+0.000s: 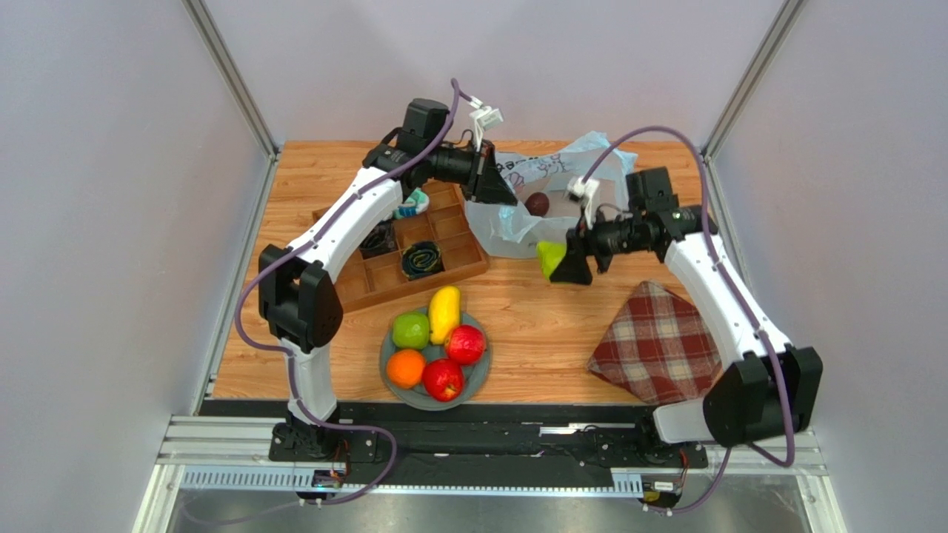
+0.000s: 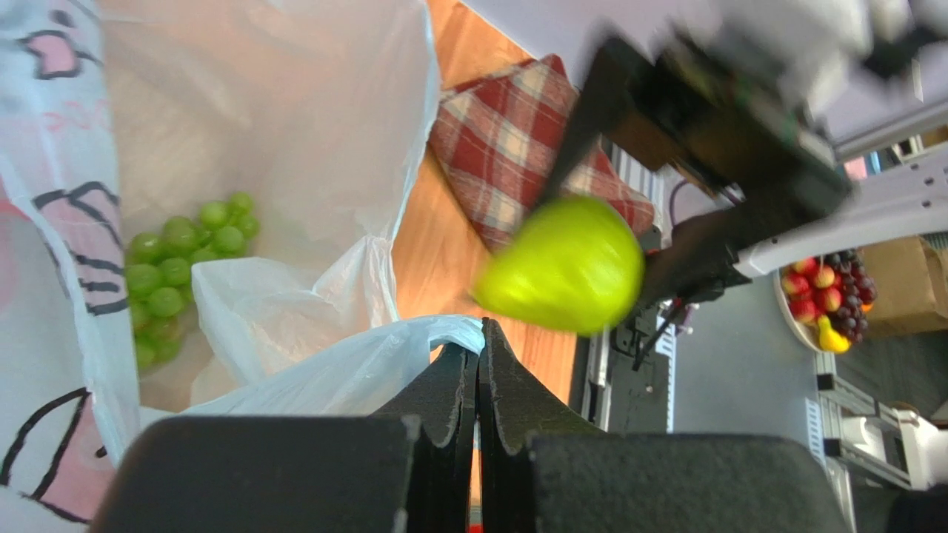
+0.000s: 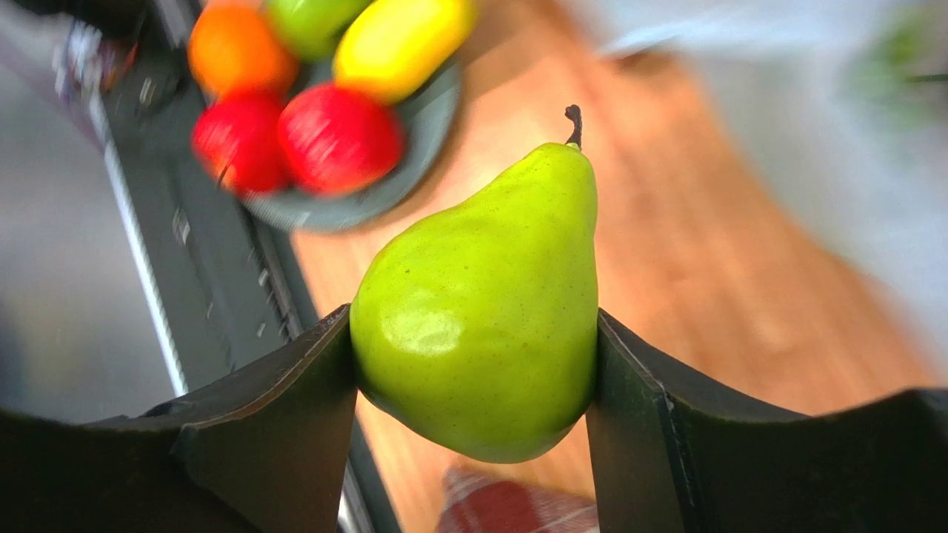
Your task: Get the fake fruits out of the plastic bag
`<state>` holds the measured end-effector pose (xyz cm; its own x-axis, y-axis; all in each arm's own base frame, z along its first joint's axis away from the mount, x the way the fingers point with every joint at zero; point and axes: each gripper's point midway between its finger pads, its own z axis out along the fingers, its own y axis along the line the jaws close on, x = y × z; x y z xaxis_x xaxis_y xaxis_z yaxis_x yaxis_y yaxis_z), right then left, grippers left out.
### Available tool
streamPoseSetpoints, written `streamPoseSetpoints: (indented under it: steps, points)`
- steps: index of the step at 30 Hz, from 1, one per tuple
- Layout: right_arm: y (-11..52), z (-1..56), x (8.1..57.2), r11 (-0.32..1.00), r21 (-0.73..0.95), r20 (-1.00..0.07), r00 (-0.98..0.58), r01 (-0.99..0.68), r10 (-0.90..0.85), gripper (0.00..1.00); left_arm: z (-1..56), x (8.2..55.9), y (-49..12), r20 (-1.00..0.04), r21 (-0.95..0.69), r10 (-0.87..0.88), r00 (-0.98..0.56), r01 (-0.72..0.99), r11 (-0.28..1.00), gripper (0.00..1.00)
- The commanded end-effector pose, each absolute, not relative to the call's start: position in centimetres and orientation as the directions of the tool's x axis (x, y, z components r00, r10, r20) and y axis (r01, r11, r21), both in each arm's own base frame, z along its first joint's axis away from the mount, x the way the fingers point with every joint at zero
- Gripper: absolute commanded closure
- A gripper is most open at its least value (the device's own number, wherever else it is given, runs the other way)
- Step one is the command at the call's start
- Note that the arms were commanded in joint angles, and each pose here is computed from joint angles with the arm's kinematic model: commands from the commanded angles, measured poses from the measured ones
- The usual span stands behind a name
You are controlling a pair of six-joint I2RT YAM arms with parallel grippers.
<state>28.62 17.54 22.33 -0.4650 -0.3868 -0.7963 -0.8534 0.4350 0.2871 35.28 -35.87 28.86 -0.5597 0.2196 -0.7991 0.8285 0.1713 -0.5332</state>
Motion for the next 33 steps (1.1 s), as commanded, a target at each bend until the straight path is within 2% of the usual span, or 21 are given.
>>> streamPoseSetpoints:
  steps: [1,3,7,13,17,26,30,33]
  points:
    - [18.9,19.0,20.9,0.200,0.180,-0.772,-0.264,-0.963,-0.577,0.88,30.7,36.4,-35.7,-0.828,-0.510,0.175,-0.532,0.846,0.156,1.00]
    - [20.4,18.0,19.7,0.131,0.115,-0.776,-0.171,-0.985,-0.606,0.87,30.7,36.5,-35.7,-0.829,-0.509,0.175,-0.531,0.846,0.157,1.00]
    - [22.7,15.6,20.9,0.127,0.080,-0.789,-0.140,-0.989,-0.598,0.87,31.1,35.9,-35.4,-0.831,-0.506,0.175,-0.527,0.849,0.152,1.00]
    - [24.3,11.8,24.6,0.197,0.146,-0.723,-0.241,-0.969,-0.648,0.89,31.5,34.0,-34.3,-0.835,-0.497,0.183,-0.519,0.854,0.156,1.00]
    - [25.5,11.1,26.1,0.217,0.154,-0.731,-0.258,-0.964,-0.632,0.89,32.0,32.9,-33.5,-0.850,-0.466,0.191,-0.491,0.870,0.163,1.00]
    - [28.9,9.7,24.7,0.171,0.226,-0.721,-0.283,-0.959,-0.633,0.88,31.8,32.0,-32.8,-0.851,-0.452,0.207,-0.483,0.873,0.182,1.00]
    - [28.3,9.8,26.2,0.288,0.184,-0.688,-0.332,-0.940,-0.645,0.89,32.0,31.8,-32.6,-0.852,-0.448,0.210,-0.480,0.875,0.184,1.00]
    - [27.3,12.1,27.2,0.324,0.121,-0.713,-0.309,-0.938,-0.629,0.90,32.1,31.8,-32.6,-0.854,-0.444,0.209,-0.476,0.877,0.183,1.00]
